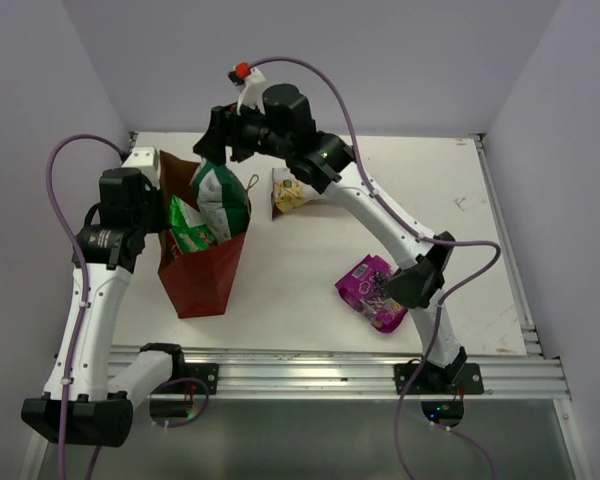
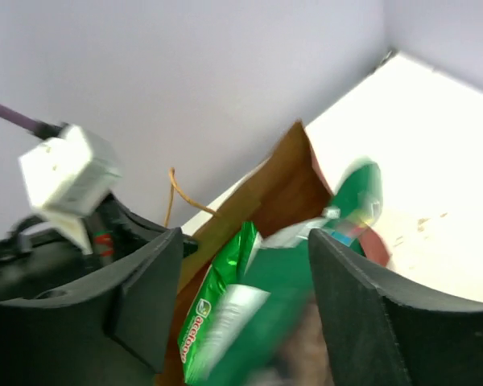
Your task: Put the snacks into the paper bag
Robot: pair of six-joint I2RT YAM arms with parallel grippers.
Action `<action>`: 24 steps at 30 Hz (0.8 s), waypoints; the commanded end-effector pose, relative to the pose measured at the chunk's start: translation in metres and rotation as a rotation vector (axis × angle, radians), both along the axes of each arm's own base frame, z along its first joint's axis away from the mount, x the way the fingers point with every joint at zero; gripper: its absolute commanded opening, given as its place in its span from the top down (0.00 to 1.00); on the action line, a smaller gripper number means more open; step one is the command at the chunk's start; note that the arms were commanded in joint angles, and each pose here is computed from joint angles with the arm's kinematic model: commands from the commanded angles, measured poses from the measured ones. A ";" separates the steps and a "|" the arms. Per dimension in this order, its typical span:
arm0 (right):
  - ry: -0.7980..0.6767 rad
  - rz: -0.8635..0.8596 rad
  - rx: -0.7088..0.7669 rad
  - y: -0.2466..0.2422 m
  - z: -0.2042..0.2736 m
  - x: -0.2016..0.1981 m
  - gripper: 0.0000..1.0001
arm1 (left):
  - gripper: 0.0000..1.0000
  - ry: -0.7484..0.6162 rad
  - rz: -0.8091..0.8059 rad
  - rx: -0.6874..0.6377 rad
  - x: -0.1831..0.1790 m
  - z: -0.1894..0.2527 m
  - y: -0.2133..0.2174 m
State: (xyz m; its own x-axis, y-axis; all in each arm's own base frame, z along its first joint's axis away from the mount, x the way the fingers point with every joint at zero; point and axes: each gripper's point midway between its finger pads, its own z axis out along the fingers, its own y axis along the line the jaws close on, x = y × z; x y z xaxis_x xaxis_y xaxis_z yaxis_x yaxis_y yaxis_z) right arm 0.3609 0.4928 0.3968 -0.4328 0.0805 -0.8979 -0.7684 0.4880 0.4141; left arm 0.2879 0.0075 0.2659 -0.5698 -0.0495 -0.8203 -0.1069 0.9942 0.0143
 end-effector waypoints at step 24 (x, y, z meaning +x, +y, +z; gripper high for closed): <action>0.295 -0.668 -0.667 -0.300 -0.196 0.158 0.09 | 1.00 -0.092 0.101 0.069 -0.018 0.019 0.023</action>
State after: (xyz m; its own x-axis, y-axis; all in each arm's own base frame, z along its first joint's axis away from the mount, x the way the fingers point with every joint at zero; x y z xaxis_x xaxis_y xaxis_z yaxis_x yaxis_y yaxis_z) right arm 0.5147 0.1887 0.1719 -0.7370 -0.0823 -0.6709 -0.1250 0.9920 0.0156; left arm 0.2657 0.0334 0.2690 -0.5309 -0.0420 -0.8464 -0.2208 0.9711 0.0904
